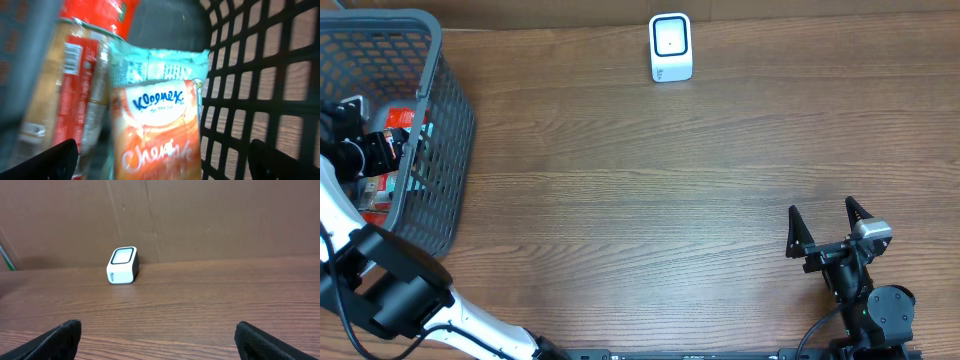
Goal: Scan the item barcode
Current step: 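Move the left gripper into the grey basket over the items, then grasp the tissue packs and green jar with the left gripper, then lift the items out and carry them right toward the table centre, then lower the items onto the table and open the left gripper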
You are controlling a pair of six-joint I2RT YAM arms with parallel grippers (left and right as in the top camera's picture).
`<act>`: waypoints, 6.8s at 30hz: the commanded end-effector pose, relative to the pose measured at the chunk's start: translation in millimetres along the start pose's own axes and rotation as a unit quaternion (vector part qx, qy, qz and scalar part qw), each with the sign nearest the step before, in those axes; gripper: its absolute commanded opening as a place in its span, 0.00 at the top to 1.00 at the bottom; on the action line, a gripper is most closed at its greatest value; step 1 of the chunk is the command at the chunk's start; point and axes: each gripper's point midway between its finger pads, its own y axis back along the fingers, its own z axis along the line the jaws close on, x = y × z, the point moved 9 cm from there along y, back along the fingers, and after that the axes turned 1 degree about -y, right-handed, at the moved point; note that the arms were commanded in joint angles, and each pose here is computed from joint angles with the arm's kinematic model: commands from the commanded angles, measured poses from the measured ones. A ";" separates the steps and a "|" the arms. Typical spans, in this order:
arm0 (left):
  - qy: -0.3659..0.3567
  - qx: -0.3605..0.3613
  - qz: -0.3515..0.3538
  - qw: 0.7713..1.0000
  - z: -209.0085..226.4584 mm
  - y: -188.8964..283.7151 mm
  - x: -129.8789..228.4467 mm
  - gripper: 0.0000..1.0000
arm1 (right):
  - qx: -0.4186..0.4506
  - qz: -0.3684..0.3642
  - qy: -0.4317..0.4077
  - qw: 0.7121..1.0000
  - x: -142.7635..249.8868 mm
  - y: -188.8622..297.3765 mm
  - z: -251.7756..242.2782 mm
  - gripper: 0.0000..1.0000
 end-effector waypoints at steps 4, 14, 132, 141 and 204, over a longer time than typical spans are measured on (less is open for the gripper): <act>0.003 0.029 0.026 0.999 6.4 -31.1 5.1 0.00 | 0.002 -0.001 -0.001 1.000 2.3 -0.2 -1.0 0.00; 0.019 0.030 0.073 0.997 20.4 -69.8 19.7 0.04 | 0.002 -0.001 -0.001 1.000 2.3 -0.2 -1.1 0.00; -0.189 0.064 0.144 0.969 -596.9 -88.4 235.5 0.80 | 0.002 -0.002 -0.001 1.000 2.3 -0.2 -1.0 0.00; -0.196 0.080 0.171 0.962 -598.5 -85.9 242.0 0.45 | 0.002 -0.001 -0.001 1.000 2.3 -0.2 -1.0 0.00; -0.233 0.080 0.107 0.963 -572.5 -14.5 174.9 0.49 | 0.002 -0.002 -0.001 1.000 2.3 -0.2 -1.0 0.00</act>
